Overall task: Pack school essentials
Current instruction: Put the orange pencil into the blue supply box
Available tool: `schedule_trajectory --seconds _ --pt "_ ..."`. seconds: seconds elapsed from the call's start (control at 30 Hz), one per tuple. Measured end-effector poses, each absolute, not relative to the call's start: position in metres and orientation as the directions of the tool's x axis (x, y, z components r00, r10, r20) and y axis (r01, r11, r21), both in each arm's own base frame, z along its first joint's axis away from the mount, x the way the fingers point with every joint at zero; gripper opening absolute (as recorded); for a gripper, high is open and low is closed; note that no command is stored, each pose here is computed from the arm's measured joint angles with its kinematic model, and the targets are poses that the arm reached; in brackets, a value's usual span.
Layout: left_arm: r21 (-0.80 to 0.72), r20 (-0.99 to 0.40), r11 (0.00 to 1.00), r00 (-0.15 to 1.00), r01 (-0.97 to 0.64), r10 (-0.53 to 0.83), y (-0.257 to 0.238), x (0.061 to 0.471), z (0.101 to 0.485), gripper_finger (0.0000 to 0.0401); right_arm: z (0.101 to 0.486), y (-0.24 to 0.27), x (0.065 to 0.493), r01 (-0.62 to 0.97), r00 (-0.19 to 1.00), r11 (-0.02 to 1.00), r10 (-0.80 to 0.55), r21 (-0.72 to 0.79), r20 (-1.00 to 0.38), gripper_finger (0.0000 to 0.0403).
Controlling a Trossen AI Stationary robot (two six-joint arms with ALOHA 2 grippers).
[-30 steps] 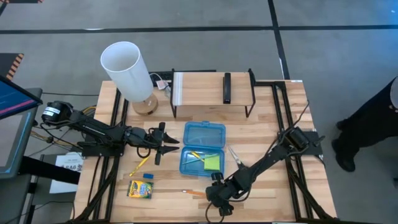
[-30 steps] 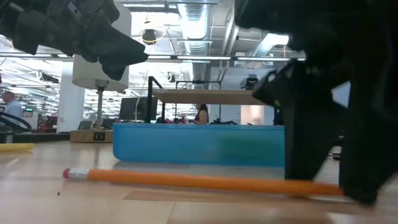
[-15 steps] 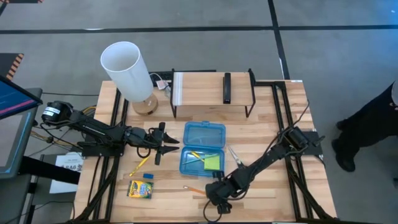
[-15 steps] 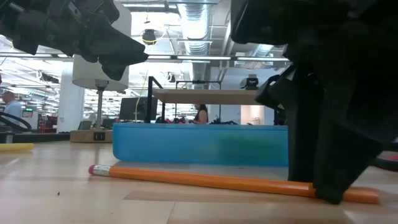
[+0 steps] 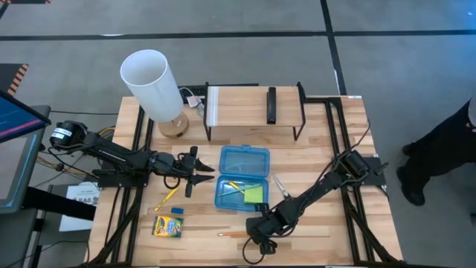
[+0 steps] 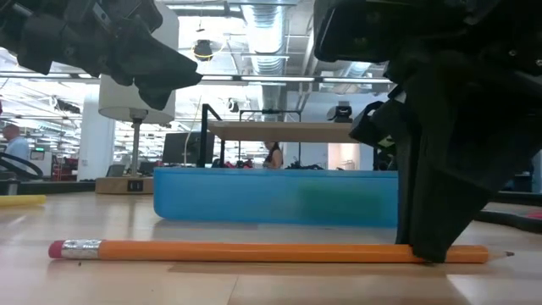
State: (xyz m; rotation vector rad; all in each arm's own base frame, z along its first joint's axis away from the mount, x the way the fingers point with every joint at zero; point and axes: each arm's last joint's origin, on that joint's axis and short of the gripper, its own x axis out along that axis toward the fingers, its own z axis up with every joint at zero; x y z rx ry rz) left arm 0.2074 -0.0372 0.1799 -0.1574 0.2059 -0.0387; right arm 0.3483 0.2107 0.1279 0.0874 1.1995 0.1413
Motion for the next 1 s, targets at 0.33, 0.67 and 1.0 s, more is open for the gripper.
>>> schedule_trajectory --seconds 0.33,0.67,1.0 --pt "-0.16 -0.201 0.987 0.978 0.022 -0.054 -0.037 0.207 0.18 0.0108 0.146 0.214 0.356 -0.089 0.341 0.991 0.122 0.097 -0.932 0.0002" --pt "-0.159 -0.201 0.987 0.978 0.022 -0.054 -0.037 0.207 0.18 0.0108 0.166 0.217 0.362 -0.108 0.358 0.993 0.083 0.047 -0.93 0.0001" --pt "-0.16 -0.201 0.987 0.978 0.023 -0.055 -0.037 0.207 0.18 0.0108 0.196 0.214 0.367 -0.108 0.372 0.989 -0.057 -0.105 -0.927 0.0"
